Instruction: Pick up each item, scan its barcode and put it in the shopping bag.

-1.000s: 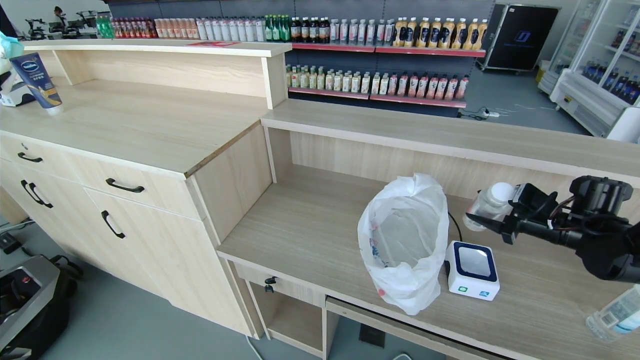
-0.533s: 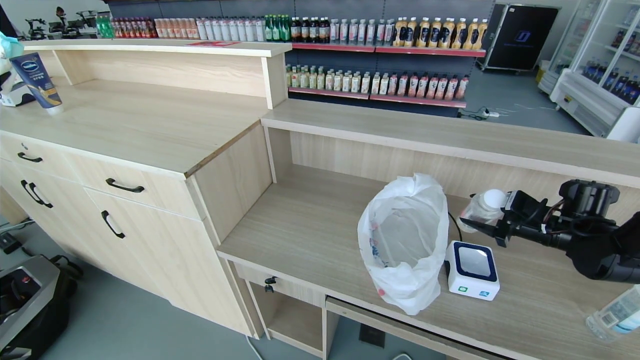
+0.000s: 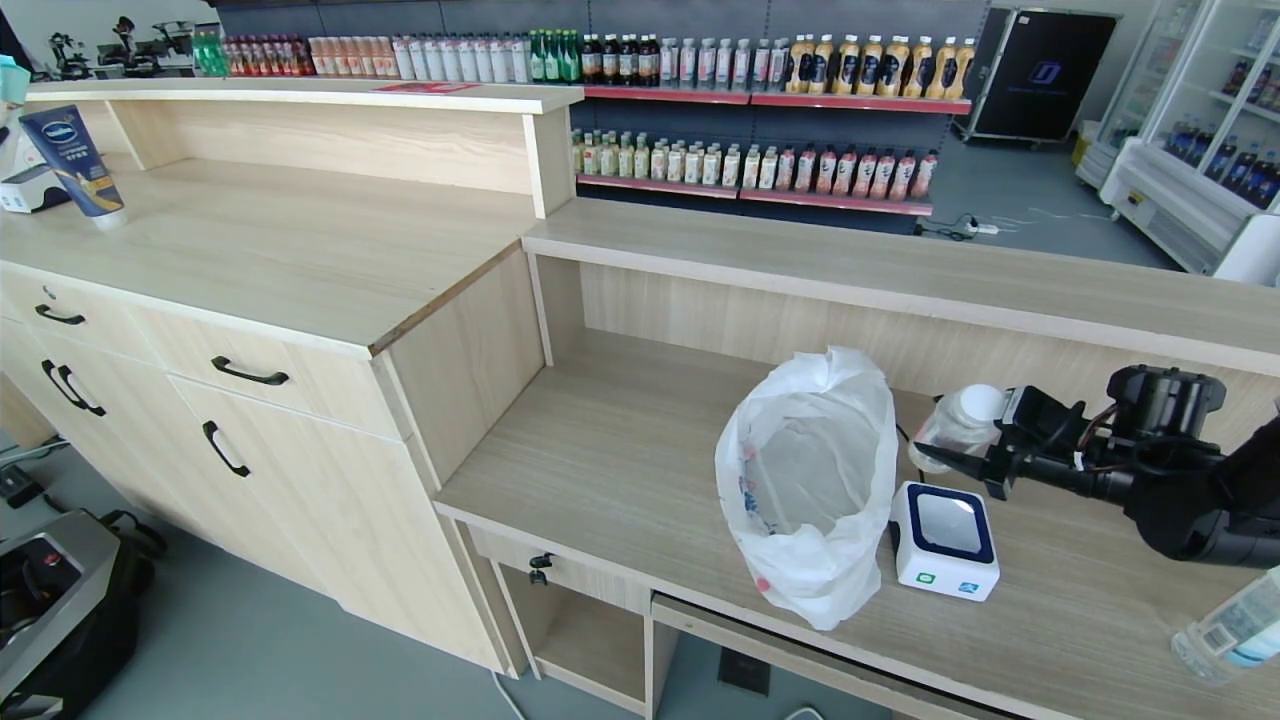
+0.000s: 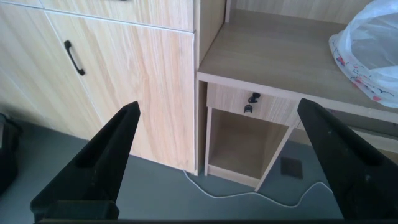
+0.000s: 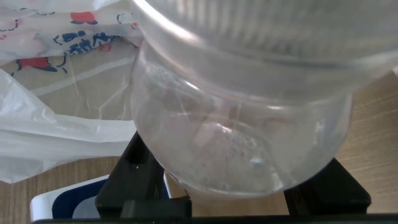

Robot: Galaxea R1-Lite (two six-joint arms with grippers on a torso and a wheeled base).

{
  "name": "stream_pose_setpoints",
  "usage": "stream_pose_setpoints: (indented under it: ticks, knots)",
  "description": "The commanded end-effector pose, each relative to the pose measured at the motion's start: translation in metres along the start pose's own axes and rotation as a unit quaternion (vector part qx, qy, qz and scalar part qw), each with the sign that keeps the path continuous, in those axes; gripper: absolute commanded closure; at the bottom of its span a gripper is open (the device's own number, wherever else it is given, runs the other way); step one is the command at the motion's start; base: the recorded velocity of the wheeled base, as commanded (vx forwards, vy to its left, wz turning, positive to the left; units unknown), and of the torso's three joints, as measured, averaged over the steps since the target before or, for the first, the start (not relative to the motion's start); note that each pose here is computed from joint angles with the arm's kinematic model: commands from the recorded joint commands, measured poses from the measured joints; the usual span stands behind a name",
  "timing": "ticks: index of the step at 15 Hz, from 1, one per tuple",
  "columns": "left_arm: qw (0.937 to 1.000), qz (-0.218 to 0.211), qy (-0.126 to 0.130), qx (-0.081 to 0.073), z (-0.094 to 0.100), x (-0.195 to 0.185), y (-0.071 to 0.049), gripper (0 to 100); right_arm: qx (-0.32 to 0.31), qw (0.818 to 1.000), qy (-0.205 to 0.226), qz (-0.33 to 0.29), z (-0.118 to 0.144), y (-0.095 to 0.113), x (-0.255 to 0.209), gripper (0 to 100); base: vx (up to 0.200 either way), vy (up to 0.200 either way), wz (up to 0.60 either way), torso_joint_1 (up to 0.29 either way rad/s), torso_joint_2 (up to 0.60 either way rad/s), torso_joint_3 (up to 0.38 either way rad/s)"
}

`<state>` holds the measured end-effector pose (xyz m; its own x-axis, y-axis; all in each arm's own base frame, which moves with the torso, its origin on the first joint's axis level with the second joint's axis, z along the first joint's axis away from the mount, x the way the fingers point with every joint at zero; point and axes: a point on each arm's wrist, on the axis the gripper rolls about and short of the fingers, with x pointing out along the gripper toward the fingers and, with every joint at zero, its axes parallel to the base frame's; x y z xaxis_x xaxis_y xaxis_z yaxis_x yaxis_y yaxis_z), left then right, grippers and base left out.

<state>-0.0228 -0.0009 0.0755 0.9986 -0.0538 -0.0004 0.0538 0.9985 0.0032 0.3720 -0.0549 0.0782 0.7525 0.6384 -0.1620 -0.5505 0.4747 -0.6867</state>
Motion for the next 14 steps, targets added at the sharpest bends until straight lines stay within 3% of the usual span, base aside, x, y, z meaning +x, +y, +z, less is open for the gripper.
stream_pose_setpoints:
  ticks: [1,4,6,8,9,11,12,13,14]
  knots:
    - [1.0000,0.001,0.001,0.000,0.000,0.000,0.000,0,-0.002,1.000,-0.002,0.001,0.000,0.000,0.003,100,0.000,0.000,0.00,0.000,0.00,0.000]
    - [1.0000,0.000,0.001,0.000,0.000,0.000,0.000,0,0.000,1.000,-0.008,-0.014,0.011,-0.014,0.002,100,0.000,0.000,0.00,0.000,0.00,0.000]
    - [1.0000,0.000,0.001,0.000,0.000,0.000,0.000,0,0.074,0.994,0.013,-0.077,0.060,-0.048,-0.026,100,0.000,0.000,0.00,0.000,0.00,0.000]
    - [1.0000,0.000,0.001,0.000,0.000,0.000,0.000,0,0.169,0.975,0.038,-0.141,0.097,-0.066,-0.065,100,0.000,0.000,0.00,0.000,0.00,0.000]
    - [1.0000,0.000,0.001,0.000,0.000,0.000,0.000,0,0.238,0.952,0.045,-0.186,0.118,-0.076,-0.091,100,0.000,0.000,0.00,0.000,0.00,0.000]
    - [1.0000,0.000,0.001,0.000,0.000,0.000,0.000,0,0.307,0.903,0.091,-0.286,0.139,-0.088,-0.123,100,0.000,0.000,0.00,0.000,0.00,0.000]
    - [1.0000,0.000,0.001,0.000,0.000,0.000,0.000,0,0.317,0.882,0.121,-0.328,0.145,-0.085,-0.133,100,0.000,0.000,0.00,0.000,0.00,0.000]
    - [1.0000,0.000,0.001,0.000,0.000,0.000,0.000,0,0.332,0.839,0.189,-0.387,0.151,-0.066,-0.149,100,0.000,0.000,0.00,0.000,0.00,0.000]
    - [1.0000,0.000,0.001,0.000,0.000,0.000,0.000,0,0.338,0.825,0.210,-0.401,0.155,-0.057,-0.158,100,0.000,0.000,0.00,0.000,0.00,0.000]
